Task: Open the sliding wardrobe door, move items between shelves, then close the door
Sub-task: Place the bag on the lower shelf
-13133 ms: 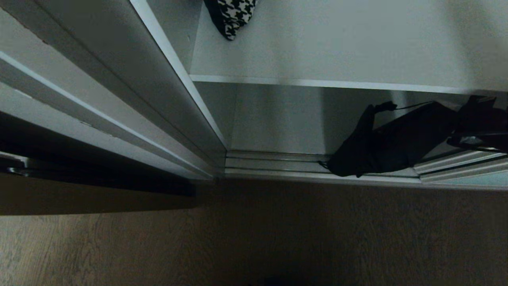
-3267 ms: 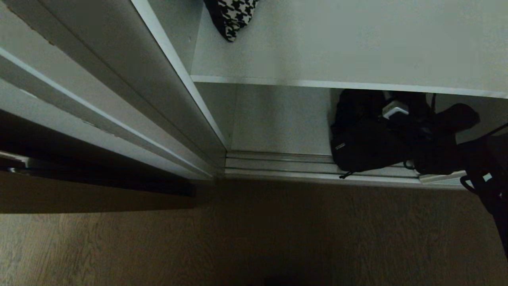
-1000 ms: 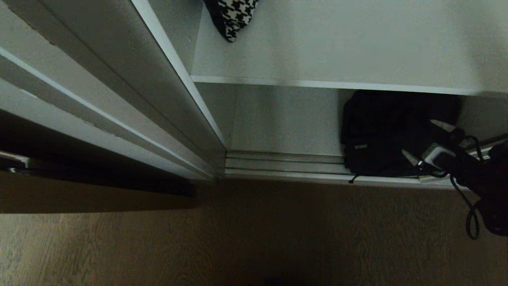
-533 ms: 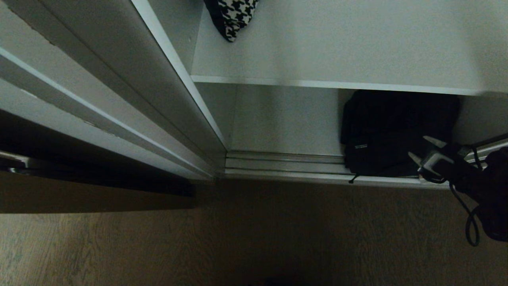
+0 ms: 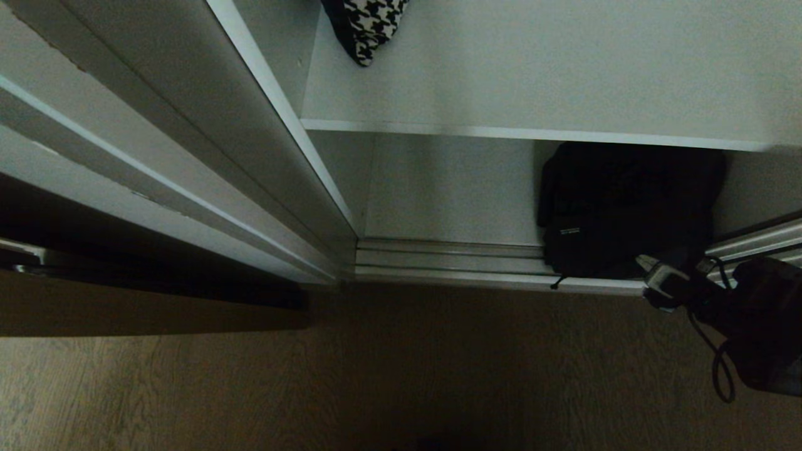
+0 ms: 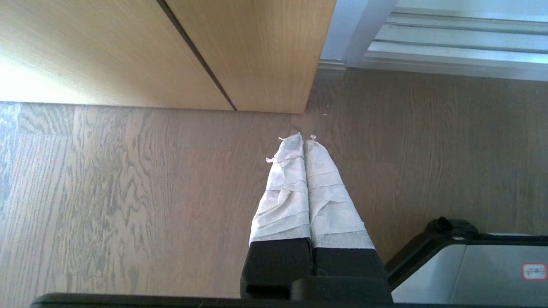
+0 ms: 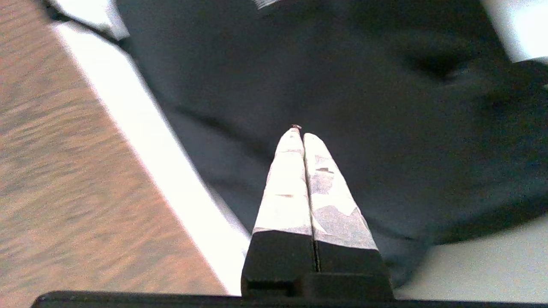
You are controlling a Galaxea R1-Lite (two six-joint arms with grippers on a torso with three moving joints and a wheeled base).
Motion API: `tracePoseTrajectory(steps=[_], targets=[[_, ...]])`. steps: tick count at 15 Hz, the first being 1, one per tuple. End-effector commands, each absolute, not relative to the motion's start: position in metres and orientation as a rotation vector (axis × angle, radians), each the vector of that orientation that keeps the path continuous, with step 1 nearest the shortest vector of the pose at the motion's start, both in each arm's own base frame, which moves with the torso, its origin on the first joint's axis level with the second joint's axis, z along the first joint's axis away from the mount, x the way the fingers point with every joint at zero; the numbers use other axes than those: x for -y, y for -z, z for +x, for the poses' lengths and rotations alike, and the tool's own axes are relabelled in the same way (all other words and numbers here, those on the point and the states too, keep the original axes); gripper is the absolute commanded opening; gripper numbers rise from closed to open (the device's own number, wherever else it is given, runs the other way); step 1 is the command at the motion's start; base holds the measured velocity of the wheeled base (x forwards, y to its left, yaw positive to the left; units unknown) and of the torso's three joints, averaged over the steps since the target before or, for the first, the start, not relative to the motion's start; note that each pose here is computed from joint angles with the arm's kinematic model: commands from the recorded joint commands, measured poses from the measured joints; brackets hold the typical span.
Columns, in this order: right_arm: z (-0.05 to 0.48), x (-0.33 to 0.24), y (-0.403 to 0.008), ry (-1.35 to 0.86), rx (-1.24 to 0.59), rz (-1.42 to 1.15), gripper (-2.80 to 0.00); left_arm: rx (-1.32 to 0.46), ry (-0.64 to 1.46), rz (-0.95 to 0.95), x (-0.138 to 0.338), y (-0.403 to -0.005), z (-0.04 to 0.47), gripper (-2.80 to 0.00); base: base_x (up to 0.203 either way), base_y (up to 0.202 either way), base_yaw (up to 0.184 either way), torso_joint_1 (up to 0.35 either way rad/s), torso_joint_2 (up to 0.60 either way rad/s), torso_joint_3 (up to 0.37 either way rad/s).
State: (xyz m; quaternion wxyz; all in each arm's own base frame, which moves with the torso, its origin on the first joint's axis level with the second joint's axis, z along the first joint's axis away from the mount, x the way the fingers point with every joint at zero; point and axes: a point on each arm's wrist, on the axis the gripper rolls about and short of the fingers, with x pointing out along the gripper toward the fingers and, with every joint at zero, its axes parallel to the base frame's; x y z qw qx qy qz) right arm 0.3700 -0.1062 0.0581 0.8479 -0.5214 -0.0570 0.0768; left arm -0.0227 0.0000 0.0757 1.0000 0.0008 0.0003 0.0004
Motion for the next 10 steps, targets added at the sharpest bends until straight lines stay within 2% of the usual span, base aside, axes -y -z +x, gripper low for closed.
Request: tracePoseTrajectory(steps=[1,10], targets=[[0.382,0.103,-0.021,-0.200,0.063,-1.077,-2.80,0.000,-0.002,0.002,0.000,-0.076,-0.023,-2.80,0.000,0.000,0.000,0.000,0.00,0.000],[0.445,0.082,0.044,-0.166,0.089,-1.089,-2.80,0.000,-0.002,0.002,0.000,-0.076,-0.023,-2.80,0.000,0.000,0.000,0.000,0.00,0.000]])
